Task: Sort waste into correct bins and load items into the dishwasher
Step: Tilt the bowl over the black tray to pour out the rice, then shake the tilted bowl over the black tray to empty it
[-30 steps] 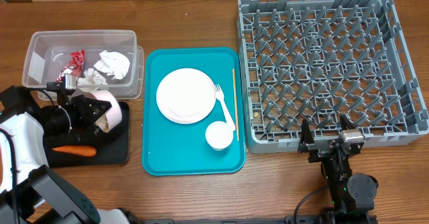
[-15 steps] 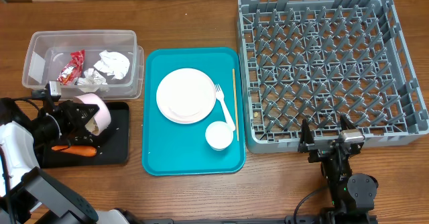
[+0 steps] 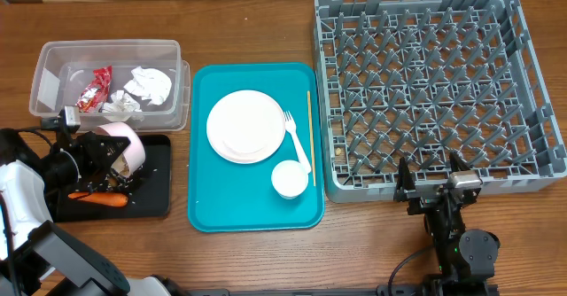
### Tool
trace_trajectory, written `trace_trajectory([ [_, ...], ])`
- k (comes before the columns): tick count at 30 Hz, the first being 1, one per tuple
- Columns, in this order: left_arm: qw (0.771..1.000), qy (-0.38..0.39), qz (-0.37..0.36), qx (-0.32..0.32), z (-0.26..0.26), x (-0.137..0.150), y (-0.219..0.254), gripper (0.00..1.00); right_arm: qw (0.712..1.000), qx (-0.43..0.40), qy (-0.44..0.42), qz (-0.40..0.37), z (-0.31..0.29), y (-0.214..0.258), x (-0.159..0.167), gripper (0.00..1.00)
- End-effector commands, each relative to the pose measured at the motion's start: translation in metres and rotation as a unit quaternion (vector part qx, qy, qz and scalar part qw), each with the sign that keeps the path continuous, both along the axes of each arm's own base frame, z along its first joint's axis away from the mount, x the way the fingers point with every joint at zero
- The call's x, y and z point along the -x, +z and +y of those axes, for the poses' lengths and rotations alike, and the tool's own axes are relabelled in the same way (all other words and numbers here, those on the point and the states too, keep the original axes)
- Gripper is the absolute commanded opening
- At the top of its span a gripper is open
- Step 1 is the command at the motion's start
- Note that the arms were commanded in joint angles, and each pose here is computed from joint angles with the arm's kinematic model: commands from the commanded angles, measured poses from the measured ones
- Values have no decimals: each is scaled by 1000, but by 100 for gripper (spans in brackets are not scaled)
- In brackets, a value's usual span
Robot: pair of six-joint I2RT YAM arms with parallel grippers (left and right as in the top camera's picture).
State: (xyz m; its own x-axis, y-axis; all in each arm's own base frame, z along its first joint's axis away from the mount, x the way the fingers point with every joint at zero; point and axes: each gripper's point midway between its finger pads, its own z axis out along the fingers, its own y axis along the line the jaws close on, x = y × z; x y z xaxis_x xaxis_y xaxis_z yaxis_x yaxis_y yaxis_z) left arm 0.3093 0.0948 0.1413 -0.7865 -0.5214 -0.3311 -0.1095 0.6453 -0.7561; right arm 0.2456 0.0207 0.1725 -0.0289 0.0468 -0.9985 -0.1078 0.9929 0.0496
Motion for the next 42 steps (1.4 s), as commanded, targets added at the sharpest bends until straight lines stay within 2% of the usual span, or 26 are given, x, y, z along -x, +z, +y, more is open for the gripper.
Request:
trace_trajectory([
  [1,999,-19,-41,-3,-5,0,11,4,1000,1,-1,-2,0,-2,0,100],
  [11,986,-77,-144,26,-30,6,29,4,1000,1,-1,-2,0,-2,0,100],
  [19,978,-66,-189,63,-32,11,46,4,1000,1,-1,-2,0,-2,0,100],
  [31,976,-12,-205,77,-8,26,56,4,1000,1,-1,-2,0,-2,0,100],
  [42,971,-22,-230,64,-12,33,61,4,1000,1,-1,-2,0,-2,0,100],
])
